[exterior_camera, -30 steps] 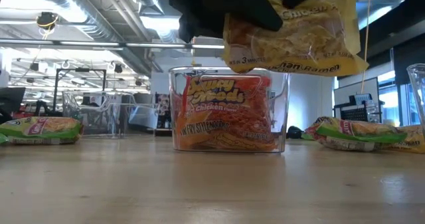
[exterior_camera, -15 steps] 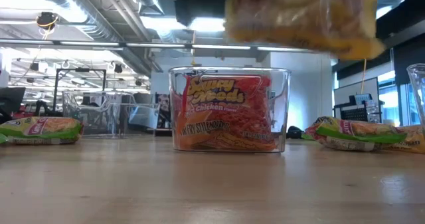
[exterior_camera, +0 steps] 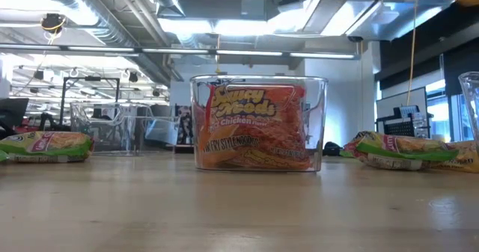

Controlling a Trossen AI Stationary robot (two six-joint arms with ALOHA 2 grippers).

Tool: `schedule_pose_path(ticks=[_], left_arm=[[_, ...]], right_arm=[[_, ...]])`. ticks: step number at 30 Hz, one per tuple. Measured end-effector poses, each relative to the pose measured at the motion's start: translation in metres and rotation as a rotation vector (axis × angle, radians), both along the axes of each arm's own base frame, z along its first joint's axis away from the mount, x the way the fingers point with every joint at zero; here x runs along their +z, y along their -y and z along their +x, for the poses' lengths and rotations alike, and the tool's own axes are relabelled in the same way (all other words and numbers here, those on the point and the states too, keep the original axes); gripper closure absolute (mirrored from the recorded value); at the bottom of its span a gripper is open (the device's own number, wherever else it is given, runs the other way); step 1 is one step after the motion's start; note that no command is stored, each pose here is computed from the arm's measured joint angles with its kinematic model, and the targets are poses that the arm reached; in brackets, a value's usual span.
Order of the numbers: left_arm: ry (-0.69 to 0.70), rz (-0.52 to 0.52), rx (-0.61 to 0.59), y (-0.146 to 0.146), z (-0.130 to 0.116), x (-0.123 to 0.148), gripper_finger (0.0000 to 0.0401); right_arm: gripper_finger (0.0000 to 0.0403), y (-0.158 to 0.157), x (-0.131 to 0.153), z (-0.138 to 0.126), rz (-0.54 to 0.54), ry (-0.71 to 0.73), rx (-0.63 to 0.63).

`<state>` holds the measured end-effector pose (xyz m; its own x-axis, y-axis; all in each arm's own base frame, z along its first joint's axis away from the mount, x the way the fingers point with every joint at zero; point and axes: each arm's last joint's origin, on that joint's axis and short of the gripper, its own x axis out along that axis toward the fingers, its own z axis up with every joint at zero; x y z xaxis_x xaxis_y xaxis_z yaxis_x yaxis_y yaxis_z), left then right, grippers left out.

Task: Sort Maruchan noodles
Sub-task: Put the bottom yellow noodle pack into the bottom transparent bin

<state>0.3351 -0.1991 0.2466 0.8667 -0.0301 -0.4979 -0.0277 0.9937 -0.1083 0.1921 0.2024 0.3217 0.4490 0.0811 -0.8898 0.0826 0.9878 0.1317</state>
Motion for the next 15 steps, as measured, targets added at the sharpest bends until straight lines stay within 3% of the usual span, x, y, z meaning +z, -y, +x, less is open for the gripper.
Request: schedule_pose_path(ticks=[8, 15], left_arm=[[0.004, 0.003, 0.019, -0.001, 0.001, 0.0, 0.0197], [0.012, 0.013, 0.04, -0.003, 0.001, 0.0, 0.0197]], right_arm=[[0.0313, -0.021, -0.004, -0.049, 0.019, -0.082, -0.074], [0.0307, -0.031, -0.04, -0.076, 0.017, -0.121, -0.101]])
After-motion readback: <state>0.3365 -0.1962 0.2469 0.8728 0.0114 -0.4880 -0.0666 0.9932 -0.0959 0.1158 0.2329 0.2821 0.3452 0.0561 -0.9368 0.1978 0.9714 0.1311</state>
